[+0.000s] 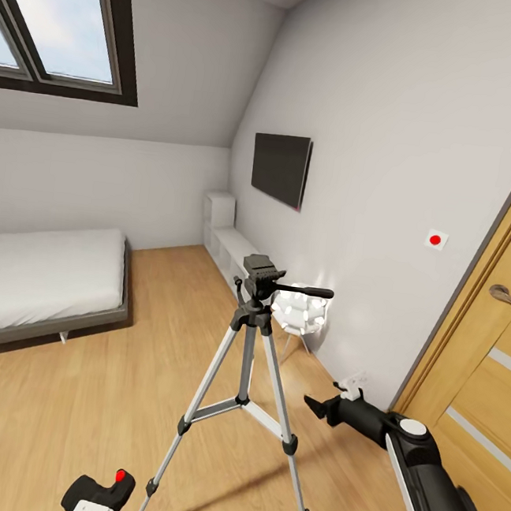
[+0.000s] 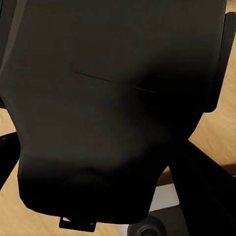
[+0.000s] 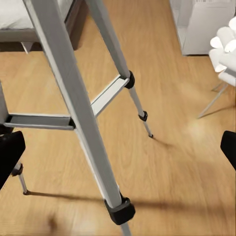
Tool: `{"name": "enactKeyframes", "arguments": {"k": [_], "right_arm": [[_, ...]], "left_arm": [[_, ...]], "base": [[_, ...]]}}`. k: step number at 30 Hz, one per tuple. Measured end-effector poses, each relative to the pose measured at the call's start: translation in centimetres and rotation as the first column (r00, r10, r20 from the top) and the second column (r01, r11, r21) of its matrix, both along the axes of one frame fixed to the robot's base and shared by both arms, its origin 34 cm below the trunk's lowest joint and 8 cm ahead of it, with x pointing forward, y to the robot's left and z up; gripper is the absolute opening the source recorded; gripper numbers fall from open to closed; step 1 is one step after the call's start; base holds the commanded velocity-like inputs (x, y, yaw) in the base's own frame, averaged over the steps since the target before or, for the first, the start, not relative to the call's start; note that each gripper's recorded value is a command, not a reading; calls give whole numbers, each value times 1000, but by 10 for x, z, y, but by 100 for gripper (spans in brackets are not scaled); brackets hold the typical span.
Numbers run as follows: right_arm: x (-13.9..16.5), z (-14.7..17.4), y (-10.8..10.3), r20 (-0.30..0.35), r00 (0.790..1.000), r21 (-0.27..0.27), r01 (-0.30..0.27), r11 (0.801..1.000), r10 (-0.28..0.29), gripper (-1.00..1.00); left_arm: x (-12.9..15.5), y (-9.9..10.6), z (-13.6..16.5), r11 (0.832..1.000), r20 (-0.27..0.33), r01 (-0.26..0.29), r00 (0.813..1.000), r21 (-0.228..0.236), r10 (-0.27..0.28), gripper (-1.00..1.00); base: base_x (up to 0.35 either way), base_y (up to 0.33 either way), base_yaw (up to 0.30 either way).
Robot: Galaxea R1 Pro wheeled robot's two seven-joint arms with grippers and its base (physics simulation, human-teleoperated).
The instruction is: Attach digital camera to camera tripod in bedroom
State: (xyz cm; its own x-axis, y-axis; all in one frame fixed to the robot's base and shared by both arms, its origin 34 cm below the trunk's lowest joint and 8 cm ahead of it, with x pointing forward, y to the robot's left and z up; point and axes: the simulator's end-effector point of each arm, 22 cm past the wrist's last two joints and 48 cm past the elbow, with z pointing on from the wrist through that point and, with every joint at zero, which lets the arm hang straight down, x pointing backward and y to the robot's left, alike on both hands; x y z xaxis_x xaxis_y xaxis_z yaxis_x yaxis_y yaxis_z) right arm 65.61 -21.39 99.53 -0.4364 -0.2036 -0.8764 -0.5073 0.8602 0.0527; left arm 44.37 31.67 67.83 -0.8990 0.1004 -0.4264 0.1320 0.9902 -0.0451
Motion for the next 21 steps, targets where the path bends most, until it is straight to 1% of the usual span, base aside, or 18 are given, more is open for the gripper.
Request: {"name": "enactKeyframes", "arguments": {"k": [5,11,17,20,21], "right_arm": [[-3,20,16,27,998,17,-59,998,58,100],[-7,32,24,23,996,32,-83,996,83,100],[-8,37,29,24,996,40,-92,995,91,100],[-9,36,34,21,995,45,-102,994,102,100],[-11,35,41,18,993,44,-117,992,117,100]], "left_arm": [[0,-2,0,1000,1,1,1000,-2,-1,-100],[0,-2,0,1000,0,1,1000,-2,-1,-100],[0,-2,0,1000,0,1,1000,-2,-1,-100],[0,-2,0,1000,0,1,1000,-2,-1,-100],[0,-2,0,1000,0,0,1000,-2,0,-100]], "base": [[0,0,0],[0,0,0],[0,0,0],[0,0,0],[0,0,0]]}}
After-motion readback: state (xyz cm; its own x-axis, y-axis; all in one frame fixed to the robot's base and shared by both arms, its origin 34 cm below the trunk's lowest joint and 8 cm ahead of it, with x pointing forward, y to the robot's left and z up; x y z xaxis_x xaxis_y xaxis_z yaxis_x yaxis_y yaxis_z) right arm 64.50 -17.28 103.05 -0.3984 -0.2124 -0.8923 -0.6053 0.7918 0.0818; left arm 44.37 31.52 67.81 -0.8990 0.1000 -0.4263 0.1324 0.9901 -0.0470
